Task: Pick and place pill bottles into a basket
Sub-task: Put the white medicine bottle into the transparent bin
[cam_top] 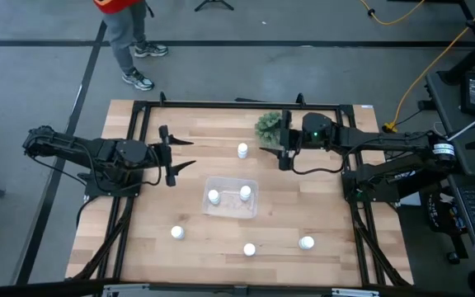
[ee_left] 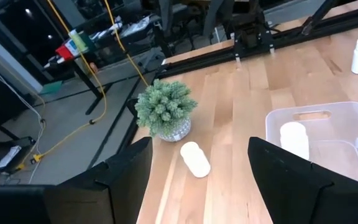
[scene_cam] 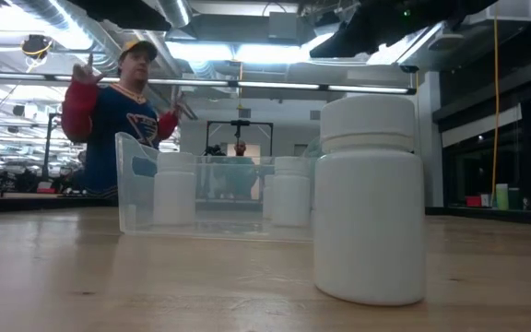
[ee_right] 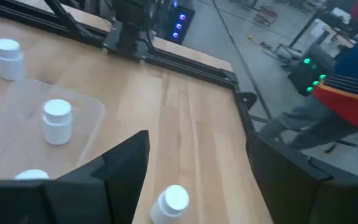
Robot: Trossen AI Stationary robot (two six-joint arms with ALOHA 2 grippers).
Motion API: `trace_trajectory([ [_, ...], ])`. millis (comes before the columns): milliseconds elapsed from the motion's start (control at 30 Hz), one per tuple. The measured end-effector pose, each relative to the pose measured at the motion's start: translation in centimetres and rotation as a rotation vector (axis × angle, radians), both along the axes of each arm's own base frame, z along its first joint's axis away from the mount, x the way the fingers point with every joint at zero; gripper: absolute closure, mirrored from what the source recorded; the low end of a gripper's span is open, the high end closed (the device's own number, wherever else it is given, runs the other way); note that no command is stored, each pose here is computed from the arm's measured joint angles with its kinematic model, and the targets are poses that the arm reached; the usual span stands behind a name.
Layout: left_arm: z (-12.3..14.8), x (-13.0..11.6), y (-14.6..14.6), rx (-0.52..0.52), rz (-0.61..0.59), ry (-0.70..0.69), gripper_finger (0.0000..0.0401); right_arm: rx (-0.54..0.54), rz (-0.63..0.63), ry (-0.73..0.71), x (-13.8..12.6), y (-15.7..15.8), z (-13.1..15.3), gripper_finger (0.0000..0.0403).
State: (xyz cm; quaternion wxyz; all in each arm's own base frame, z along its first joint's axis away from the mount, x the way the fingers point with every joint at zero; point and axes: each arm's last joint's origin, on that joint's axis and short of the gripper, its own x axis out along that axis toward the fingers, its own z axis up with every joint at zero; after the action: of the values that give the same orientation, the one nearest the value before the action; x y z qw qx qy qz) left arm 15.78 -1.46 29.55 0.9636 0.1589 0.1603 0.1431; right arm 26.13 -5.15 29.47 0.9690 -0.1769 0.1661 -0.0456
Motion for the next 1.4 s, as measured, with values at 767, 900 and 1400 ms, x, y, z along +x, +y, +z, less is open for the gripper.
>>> trace_trajectory([
  [767,-0.5,0.2,-0.1,-0.081,0.001,0.015,0.014,0.118,0.067,-0.067,0.2,0.3,0.5,0.0132],
  [900,-0.4,0.2,-0.1,-0.226,0.062,-0.04,0.014,0.247,0.144,-0.107,0.3,0.6,0.9,0.0132],
  [1400,-0.4,0.1,0.3,-0.283,0.21,-0.101,0.014,0.392,-0.14,0.174,0.9,-0.4,8.6,0.0096],
])
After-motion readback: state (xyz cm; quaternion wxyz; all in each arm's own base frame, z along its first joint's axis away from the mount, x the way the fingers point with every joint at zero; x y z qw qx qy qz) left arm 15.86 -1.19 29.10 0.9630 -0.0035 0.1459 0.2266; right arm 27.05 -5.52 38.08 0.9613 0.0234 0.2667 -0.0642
